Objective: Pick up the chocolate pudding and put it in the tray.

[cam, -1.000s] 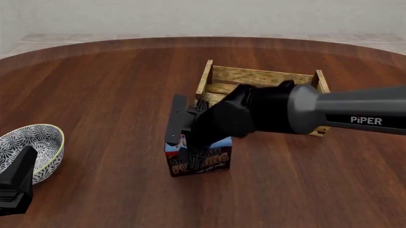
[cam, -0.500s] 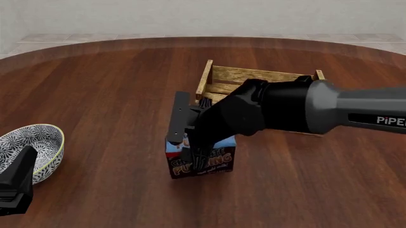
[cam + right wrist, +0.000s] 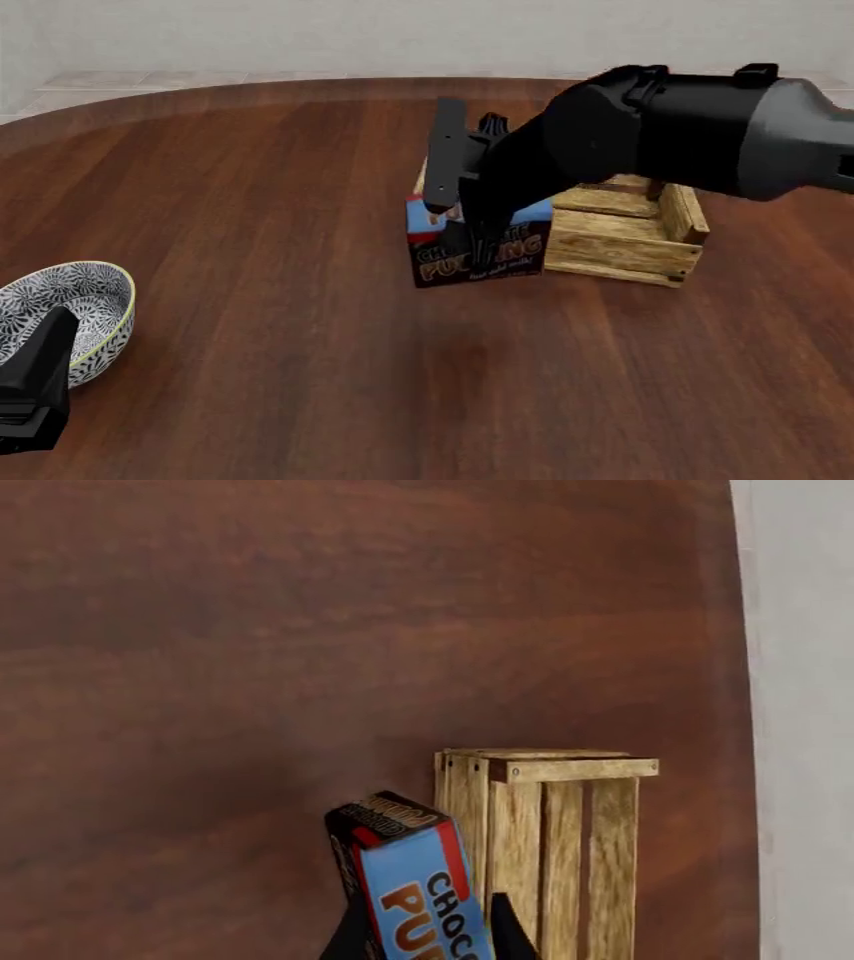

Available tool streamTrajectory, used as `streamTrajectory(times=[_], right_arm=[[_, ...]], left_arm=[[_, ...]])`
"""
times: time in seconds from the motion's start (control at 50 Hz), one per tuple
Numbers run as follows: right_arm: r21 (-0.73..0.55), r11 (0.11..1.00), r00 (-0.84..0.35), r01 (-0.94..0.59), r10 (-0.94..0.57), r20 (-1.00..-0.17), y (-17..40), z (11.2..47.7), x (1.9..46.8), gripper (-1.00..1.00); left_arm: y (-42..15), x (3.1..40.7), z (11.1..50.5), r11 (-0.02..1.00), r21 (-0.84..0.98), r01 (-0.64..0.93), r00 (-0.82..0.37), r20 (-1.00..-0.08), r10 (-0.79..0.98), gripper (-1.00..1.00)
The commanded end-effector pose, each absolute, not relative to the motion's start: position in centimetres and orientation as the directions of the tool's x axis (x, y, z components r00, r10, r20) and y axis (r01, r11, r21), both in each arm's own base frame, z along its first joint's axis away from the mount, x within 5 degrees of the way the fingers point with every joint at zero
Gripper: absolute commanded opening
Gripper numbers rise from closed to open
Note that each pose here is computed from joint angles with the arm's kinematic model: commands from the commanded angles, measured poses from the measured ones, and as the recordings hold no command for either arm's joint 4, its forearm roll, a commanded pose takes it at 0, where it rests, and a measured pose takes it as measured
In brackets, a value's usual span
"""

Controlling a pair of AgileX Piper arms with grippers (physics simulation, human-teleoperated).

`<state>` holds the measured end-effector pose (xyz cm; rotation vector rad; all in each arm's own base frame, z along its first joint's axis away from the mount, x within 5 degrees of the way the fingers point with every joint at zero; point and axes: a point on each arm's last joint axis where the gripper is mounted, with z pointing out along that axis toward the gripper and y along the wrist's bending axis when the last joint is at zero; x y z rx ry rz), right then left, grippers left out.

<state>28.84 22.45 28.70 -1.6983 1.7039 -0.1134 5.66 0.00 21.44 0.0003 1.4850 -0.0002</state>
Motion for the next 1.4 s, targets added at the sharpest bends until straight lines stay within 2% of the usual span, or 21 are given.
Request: streamTrajectory(times=[0.02,0.14,0.66,1.12,1.4], right_arm=[[-0.581,0.160,0.113,-0.798,-0.907,-0.406,20.0,31.3,30.4,-1.00],[-0.629,0.161,0.119,-0.761,-0.918,-0.379,18.2,32.6,31.9,-1.00],[-0.714,0.242,0.087,-0.657,-0.917,-0.390,15.2,35.1,35.7,-1.00],[-0.741,0.290,0.029,-0.606,-0.923,-0.384,13.0,32.2,40.5,-1.00],[-0.714,0.316,0.005,-0.625,-0.913,-0.409,13.7,31.2,41.3,-1.00]], left_arm=[[0.0,5.7,21.4,1.000,0.000,0.000,0.086,-0.996,0.000,1.00],[0.0,5.7,21.4,1.000,0.000,0.000,0.086,-0.996,0.000,1.00],[0.0,5.7,21.4,1.000,0.000,0.000,0.086,-0.996,0.000,1.00],[0.0,5.7,21.4,1.000,0.000,0.000,0.086,-0.996,0.000,1.00],[0.0,5.7,21.4,1.000,0.000,0.000,0.085,-0.996,0.000,1.00]])
